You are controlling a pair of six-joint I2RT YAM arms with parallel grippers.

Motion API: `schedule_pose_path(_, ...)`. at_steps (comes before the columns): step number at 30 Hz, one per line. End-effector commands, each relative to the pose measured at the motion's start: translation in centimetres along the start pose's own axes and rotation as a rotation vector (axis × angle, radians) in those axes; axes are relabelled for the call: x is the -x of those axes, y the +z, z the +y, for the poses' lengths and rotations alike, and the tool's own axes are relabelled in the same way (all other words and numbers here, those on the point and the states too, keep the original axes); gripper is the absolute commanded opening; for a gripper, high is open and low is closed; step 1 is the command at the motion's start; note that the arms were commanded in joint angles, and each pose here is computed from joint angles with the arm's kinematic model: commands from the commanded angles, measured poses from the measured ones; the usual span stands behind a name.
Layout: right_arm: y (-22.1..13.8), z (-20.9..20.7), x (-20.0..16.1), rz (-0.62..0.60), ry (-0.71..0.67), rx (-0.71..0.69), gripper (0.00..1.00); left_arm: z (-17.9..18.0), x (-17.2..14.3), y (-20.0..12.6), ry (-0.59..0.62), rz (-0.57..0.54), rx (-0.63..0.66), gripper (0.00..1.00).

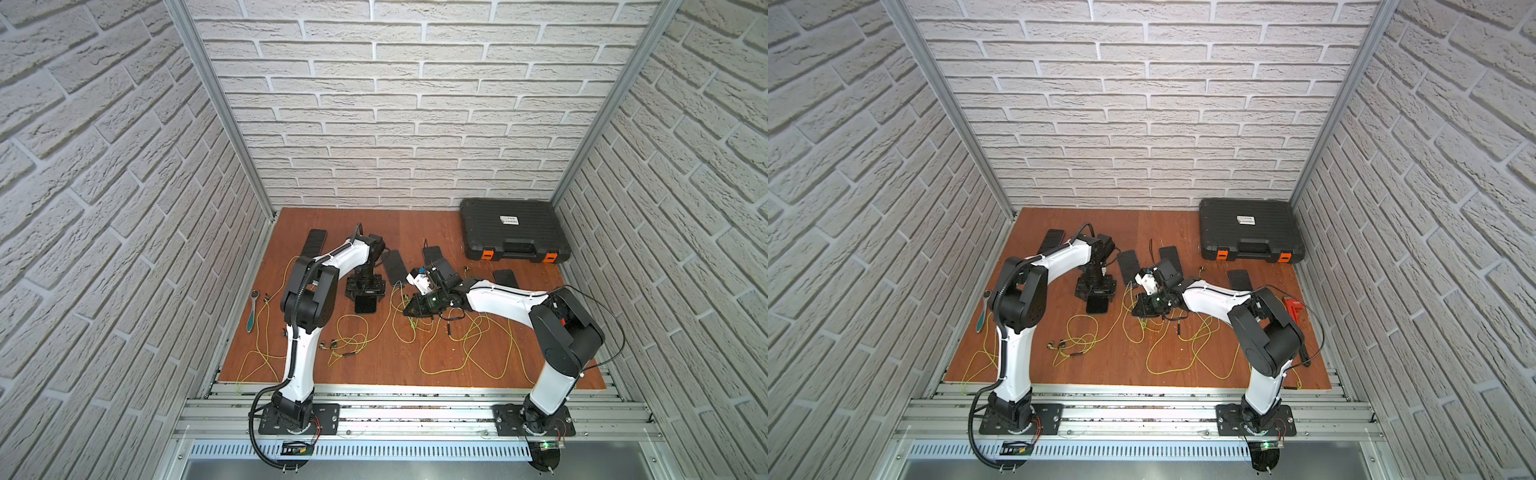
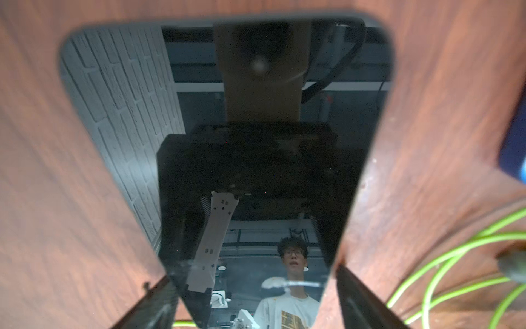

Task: Plug wired earphones into phones
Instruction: Pick up the phone at the center of the board.

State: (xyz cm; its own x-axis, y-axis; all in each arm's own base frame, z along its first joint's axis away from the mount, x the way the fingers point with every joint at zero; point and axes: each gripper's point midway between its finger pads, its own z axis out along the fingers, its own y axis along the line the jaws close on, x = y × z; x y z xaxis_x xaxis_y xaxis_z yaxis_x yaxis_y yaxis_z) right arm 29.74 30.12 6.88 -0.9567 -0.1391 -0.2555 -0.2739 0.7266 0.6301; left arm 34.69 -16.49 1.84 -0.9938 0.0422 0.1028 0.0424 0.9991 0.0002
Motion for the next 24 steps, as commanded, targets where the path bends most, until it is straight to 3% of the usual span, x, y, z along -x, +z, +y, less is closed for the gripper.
schedule_pose_path(1,-1.3,0.6,0.3,-0.037,-0.031,0.010,0.06,2.1,0.2,3.5,-0.044,0.048,0.093,0.76)
schedule_pose_path(6,-1.7,1.2,0.4,-0.043,-0.049,0.024,0.06,2.6,0.5,1.2,-0.086,-0.021,0.107,0.65)
schedule_pose_path(13,-2.3,3.5,0.8,-0.037,-0.128,0.120,0.06,2.6,-0.7,-6.9,-0.195,-0.203,-0.006,0.56)
schedule_pose_path(18,-3.3,5.5,1.5,-0.061,-0.182,0.196,0.06,1.6,-2.2,-12.3,-0.299,-0.299,-0.209,0.46)
schedule_pose_path(24,-5.8,8.1,3.4,-0.178,-0.190,0.265,0.06,0.2,-3.1,-16.3,-0.583,-0.336,-0.612,0.19)
